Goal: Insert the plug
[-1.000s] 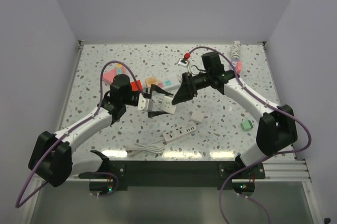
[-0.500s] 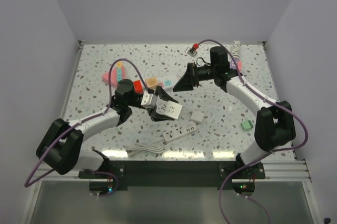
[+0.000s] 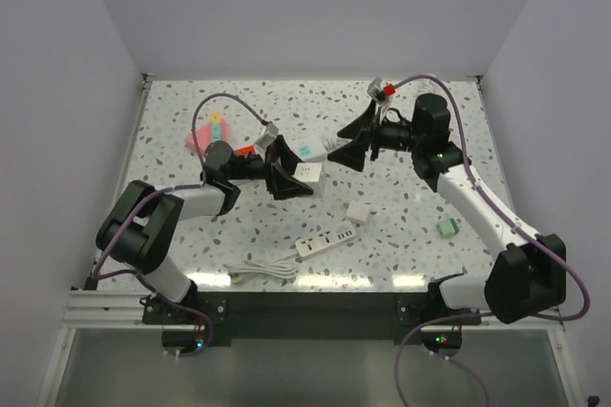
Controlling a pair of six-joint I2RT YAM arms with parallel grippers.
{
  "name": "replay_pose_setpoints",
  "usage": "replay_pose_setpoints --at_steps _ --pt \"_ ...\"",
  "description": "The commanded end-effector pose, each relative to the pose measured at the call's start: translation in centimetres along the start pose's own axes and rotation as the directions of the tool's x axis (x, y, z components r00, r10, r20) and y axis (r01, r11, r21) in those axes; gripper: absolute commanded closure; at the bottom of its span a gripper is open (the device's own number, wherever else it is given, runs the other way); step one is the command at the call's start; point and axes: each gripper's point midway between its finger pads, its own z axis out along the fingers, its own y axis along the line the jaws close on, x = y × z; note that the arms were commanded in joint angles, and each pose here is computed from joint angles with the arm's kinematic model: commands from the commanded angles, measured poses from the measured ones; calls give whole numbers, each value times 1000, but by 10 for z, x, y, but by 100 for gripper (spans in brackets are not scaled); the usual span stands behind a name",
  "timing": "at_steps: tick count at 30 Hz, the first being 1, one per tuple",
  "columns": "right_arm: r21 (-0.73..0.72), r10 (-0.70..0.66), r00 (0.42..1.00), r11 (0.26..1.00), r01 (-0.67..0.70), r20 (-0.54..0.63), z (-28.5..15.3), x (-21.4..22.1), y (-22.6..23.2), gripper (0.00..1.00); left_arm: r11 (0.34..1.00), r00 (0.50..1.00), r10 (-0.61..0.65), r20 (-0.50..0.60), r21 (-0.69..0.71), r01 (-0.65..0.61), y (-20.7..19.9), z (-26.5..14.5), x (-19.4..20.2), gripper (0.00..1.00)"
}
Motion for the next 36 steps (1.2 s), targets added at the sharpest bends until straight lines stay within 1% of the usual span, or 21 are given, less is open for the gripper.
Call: replay_pose_setpoints --at_steps 1,3,4,7,10,14,15,19,21,25,27,35,36 --pt "-20 -186 980 982 188 75 -2 -10 12 1 989 979 93 182 97 -112 -29 -3 -61 100" --pt "-55 -223 971 972 228 90 -1 -6 25 1 990 980 70 188 105 -91 -29 -2 -64 100" --pt "-48 -248 964 966 253 90 0 -4 26 1 991 978 66 198 98 -87 -28 -1 -67 100" --pt "-36 -293 954 955 296 62 6 7 34 1 994 975 62 213 71 -79 -27 -1 -76 100" --pt "-38 -305 952 951 306 37 12 13 36 1 995 973 64 222 57 -79 -30 -2 -81 100" --pt "-13 -283 959 959 284 31 16 14 28 1 993 969 96 228 45 -109 -34 -3 -82 100" --pt "-14 -237 971 971 238 35 17 13 29 1 993 968 102 230 38 -114 -35 -4 -82 100" --pt "-27 -198 979 980 199 42 23 16 27 1 990 964 132 231 27 -142 -42 -6 -86 100" --pt "-54 -177 983 982 179 40 26 20 29 1 988 962 147 231 20 -156 -43 -7 -86 100" --pt "-126 -173 983 976 179 60 33 17 44 1 985 958 167 232 13 -174 -44 -6 -87 100" --pt "-165 -161 986 972 166 45 38 21 53 1 982 955 179 235 12 -187 -44 -6 -87 100" --pt "-212 -133 991 968 132 9 45 31 59 7 976 947 213 239 -7 -218 -44 -6 -89 100" --pt "-216 -134 991 967 133 10 46 31 59 10 975 946 218 239 -6 -223 -44 -7 -90 100"
